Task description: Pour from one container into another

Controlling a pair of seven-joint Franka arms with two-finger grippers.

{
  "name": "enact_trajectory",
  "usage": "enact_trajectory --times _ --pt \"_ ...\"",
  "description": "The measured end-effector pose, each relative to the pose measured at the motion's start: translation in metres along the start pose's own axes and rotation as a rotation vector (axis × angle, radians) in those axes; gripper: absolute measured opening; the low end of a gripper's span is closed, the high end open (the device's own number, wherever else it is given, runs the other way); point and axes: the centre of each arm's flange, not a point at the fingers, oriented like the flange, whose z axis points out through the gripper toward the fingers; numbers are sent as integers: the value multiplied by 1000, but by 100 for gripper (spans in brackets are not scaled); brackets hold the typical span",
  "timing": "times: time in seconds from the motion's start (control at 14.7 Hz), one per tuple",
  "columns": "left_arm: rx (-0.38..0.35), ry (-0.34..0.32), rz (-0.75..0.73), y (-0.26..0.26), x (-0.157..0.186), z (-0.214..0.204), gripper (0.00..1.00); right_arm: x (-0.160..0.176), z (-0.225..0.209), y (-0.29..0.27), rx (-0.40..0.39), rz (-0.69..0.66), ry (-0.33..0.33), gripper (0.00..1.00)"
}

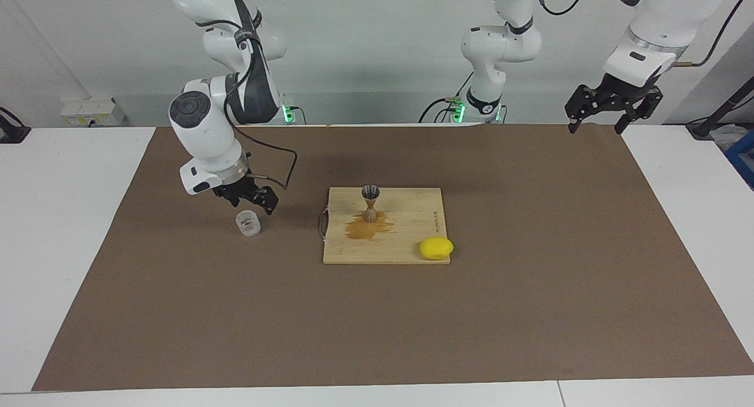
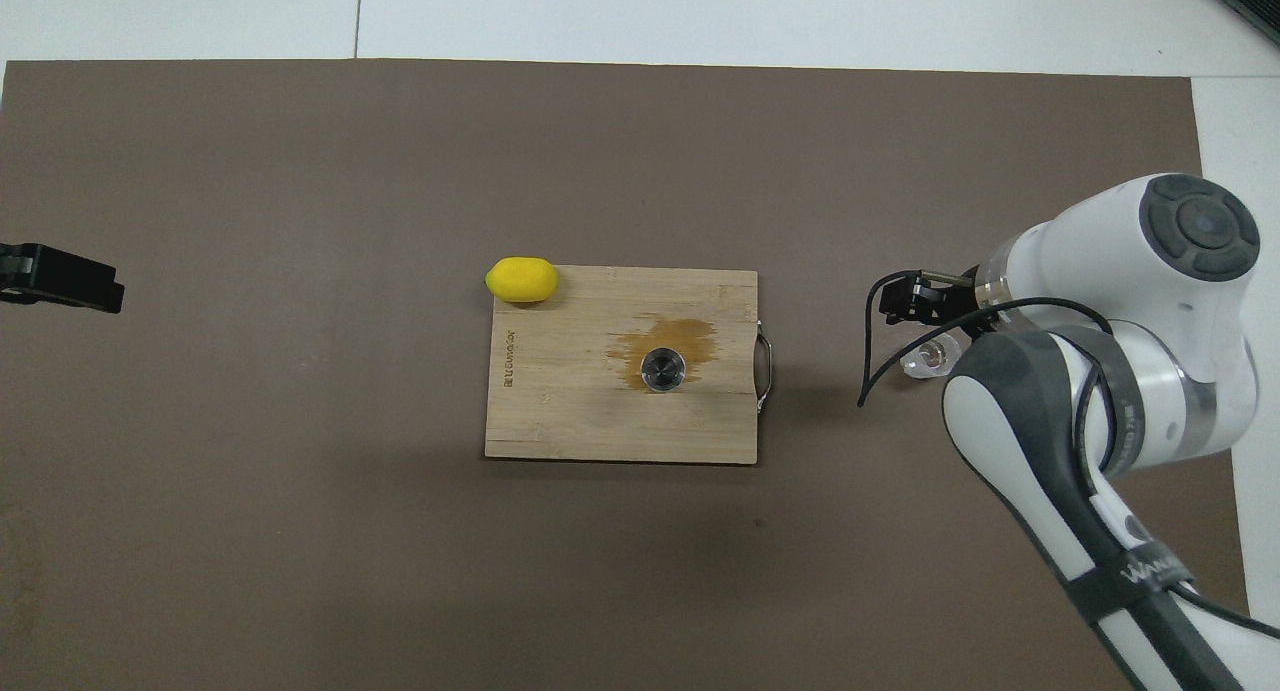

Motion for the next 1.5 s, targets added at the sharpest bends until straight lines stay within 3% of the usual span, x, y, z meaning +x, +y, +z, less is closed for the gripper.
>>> enact_trajectory --times 0.34,0.55,1.02,1.5 --pt "0 4 -1 0 0 -1 100 2 -107 -3 2 -35 24 100" --pt "0 5 -2 -1 0 -2 100 3 -148 4 -8 -57 31 100" --pt "2 6 -2 -1 9 9 100 -5 -151 24 -48 -125 -80 100" --pt "0 -12 -14 -2 10 20 100 -6 -150 24 -49 -137 -85 100"
